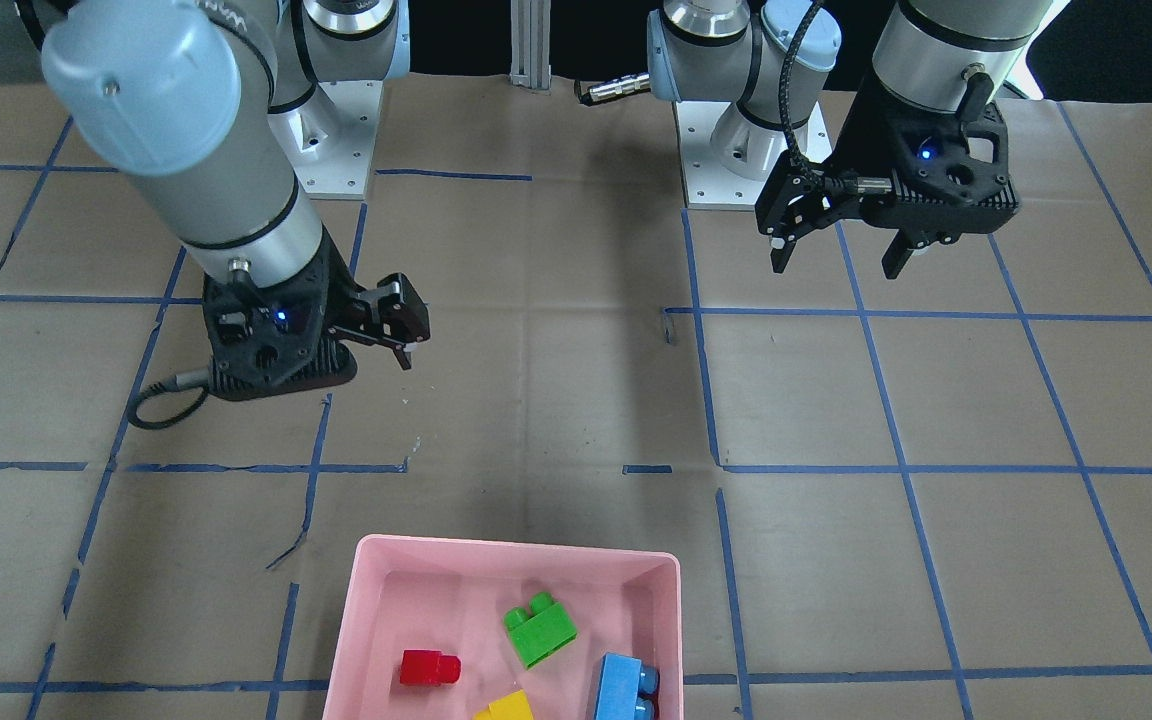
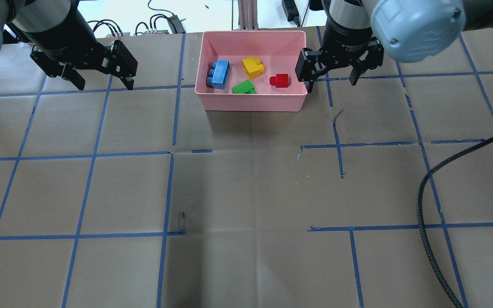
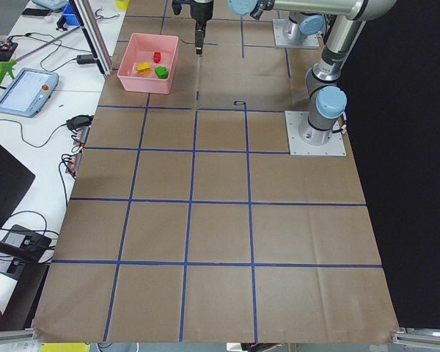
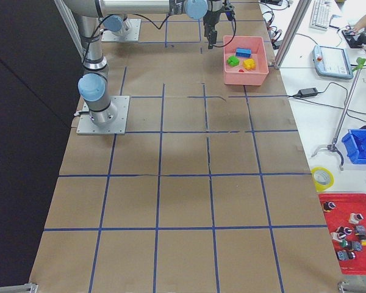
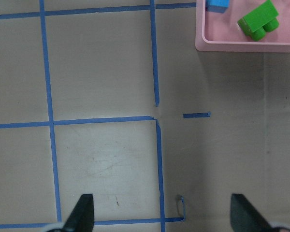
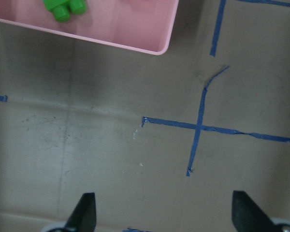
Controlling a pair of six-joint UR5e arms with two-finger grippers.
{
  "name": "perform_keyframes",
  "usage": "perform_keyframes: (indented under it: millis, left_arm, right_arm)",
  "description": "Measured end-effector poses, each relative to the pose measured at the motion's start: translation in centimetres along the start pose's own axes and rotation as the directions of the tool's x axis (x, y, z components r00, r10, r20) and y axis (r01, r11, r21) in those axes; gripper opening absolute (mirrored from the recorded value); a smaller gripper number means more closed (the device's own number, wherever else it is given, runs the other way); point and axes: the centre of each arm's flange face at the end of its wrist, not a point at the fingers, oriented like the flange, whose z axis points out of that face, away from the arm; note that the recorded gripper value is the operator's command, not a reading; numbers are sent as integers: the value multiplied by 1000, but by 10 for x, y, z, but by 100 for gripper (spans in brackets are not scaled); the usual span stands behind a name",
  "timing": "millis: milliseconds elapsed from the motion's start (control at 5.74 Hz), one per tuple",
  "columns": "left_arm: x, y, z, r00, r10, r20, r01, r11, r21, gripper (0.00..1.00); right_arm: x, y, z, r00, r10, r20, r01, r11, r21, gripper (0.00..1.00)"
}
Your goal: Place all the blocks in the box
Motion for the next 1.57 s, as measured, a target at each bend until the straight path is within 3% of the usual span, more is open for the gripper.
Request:
perform_keyframes:
  millis: [523, 871, 1568]
  left_arm:
    - [-2, -1, 2, 1000, -5, -13, 5, 1000, -3, 100]
    - [-3, -1, 2, 1000, -4, -11, 4, 1000, -2, 100]
    - [-3, -1, 2, 1000, -4, -14, 4, 1000, -2, 100]
  right_arm:
    - [1, 64, -9, 999, 37, -7, -37, 999, 15, 100]
    - [0, 73, -15, 999, 44, 5, -44, 999, 28, 100]
    - [-4, 74, -7, 998, 45, 31, -46, 999, 6, 100]
